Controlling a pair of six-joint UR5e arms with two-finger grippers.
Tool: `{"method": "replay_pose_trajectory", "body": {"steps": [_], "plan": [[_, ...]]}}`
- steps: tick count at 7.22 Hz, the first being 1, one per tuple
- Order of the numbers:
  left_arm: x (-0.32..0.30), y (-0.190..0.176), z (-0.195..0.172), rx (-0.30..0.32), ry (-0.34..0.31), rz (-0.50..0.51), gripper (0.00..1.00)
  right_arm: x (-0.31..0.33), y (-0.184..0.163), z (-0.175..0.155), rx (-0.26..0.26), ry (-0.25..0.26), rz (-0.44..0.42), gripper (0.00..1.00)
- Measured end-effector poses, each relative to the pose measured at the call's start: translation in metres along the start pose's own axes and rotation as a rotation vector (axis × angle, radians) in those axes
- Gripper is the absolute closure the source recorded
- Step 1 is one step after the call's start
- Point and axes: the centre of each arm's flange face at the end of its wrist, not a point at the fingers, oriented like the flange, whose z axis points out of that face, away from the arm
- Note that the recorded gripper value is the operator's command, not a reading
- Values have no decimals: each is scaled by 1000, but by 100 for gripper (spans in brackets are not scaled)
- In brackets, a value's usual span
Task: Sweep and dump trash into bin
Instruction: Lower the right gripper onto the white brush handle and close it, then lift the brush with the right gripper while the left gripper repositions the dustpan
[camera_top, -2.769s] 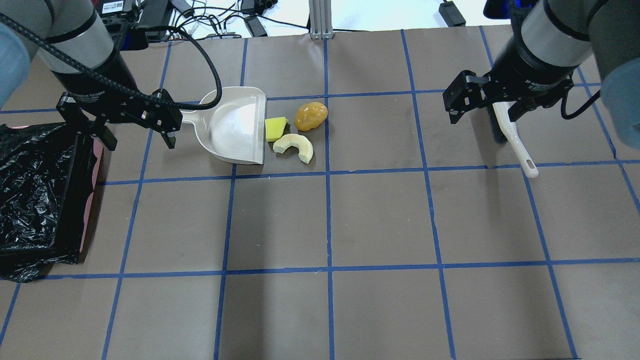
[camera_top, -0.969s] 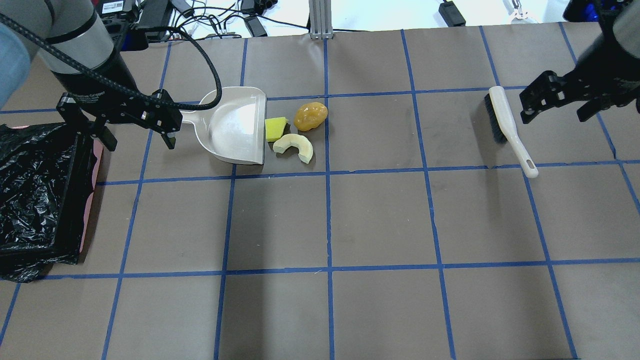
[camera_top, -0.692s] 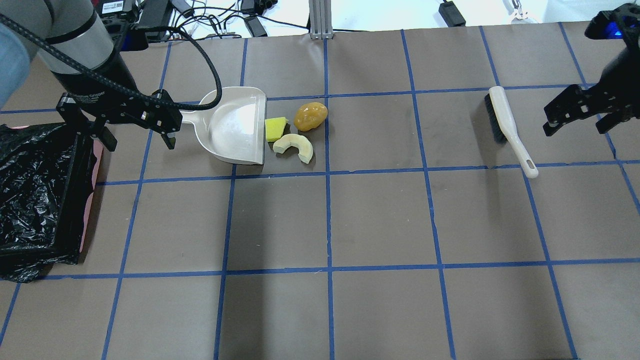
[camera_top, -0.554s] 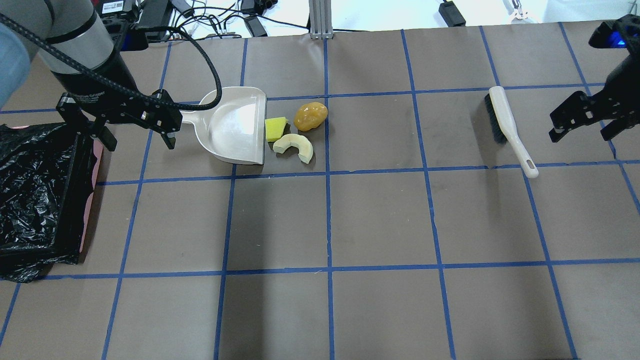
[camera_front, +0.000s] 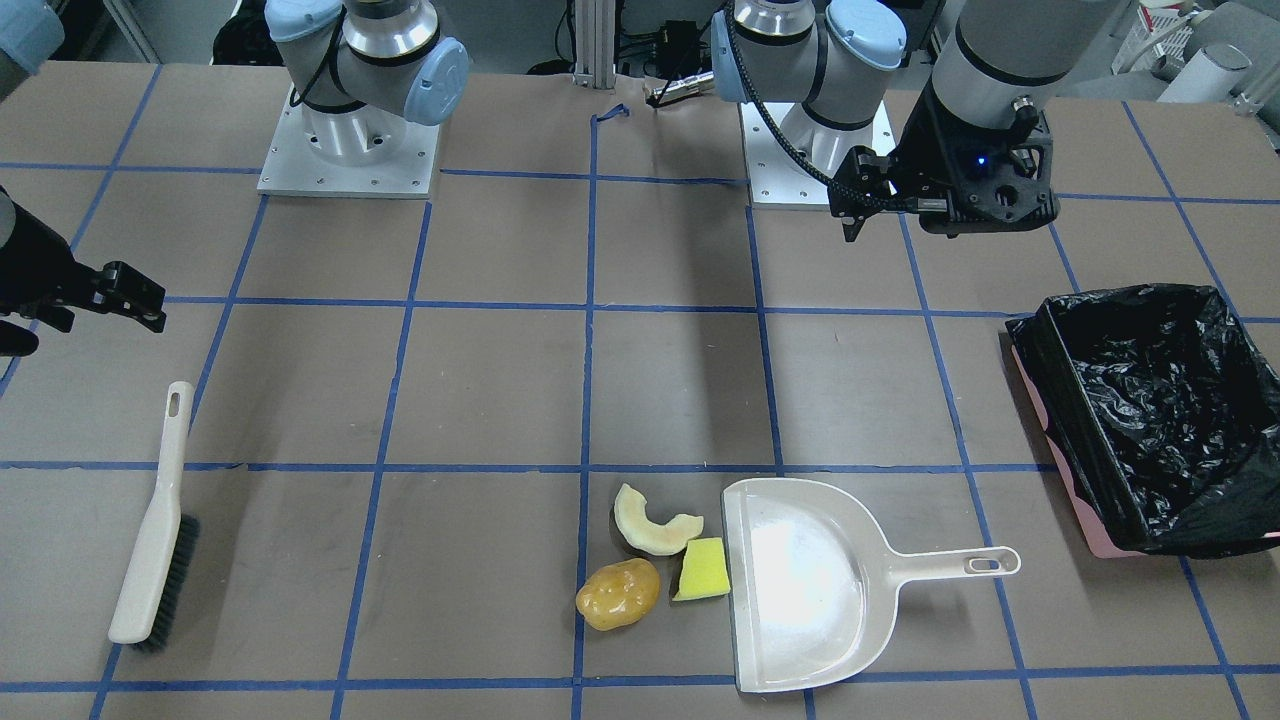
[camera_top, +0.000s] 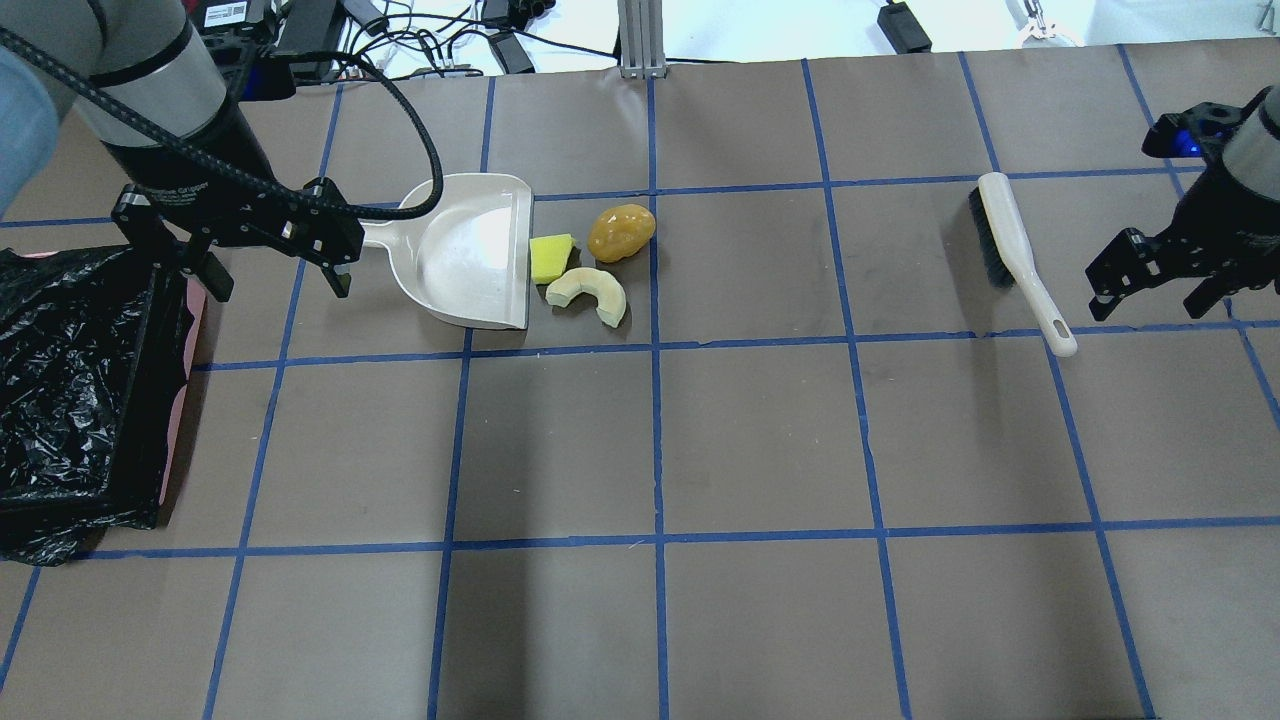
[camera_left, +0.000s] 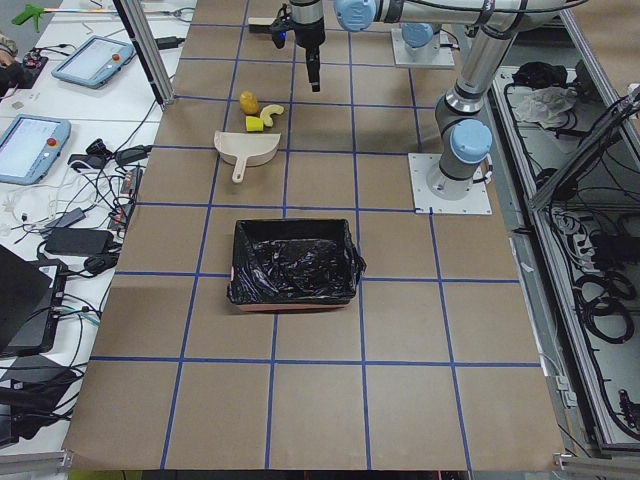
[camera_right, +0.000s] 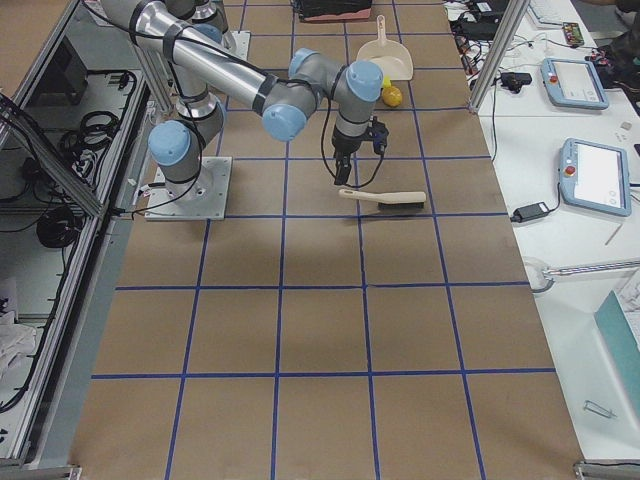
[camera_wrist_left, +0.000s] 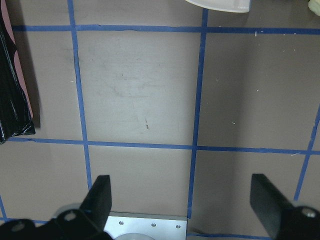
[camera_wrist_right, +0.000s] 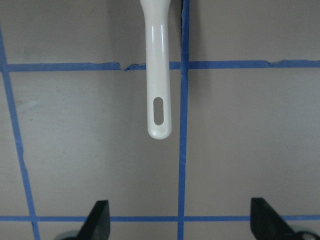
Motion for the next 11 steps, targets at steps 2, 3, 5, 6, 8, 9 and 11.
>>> {"method": "replay_pose_trajectory", "body": {"steps": [2, 3, 5, 6, 8, 9, 11], "plan": [[0, 0, -1, 3, -1, -1, 0, 2, -16, 25, -22, -3, 4, 0], [0, 0, -1, 4, -1, -1, 0, 4, -23, 40, -38, -13, 9, 0], [0, 0, 0, 2, -1, 0, 0, -3, -41, 66, -52, -16, -7, 2], [0, -1, 0, 2, 0, 0, 0, -13, -48, 73, -49, -10, -18, 6], [-1, -2, 1, 0, 0, 2, 0, -22, -57, 86, -56, -2, -23, 7], [-3, -5, 3, -2, 0, 23, 0, -21, -61, 93, -57, 1, -24, 11], [-8, -26, 17, 26, 1, 114, 0, -19, -64, 100, -61, 3, -22, 24]]}}
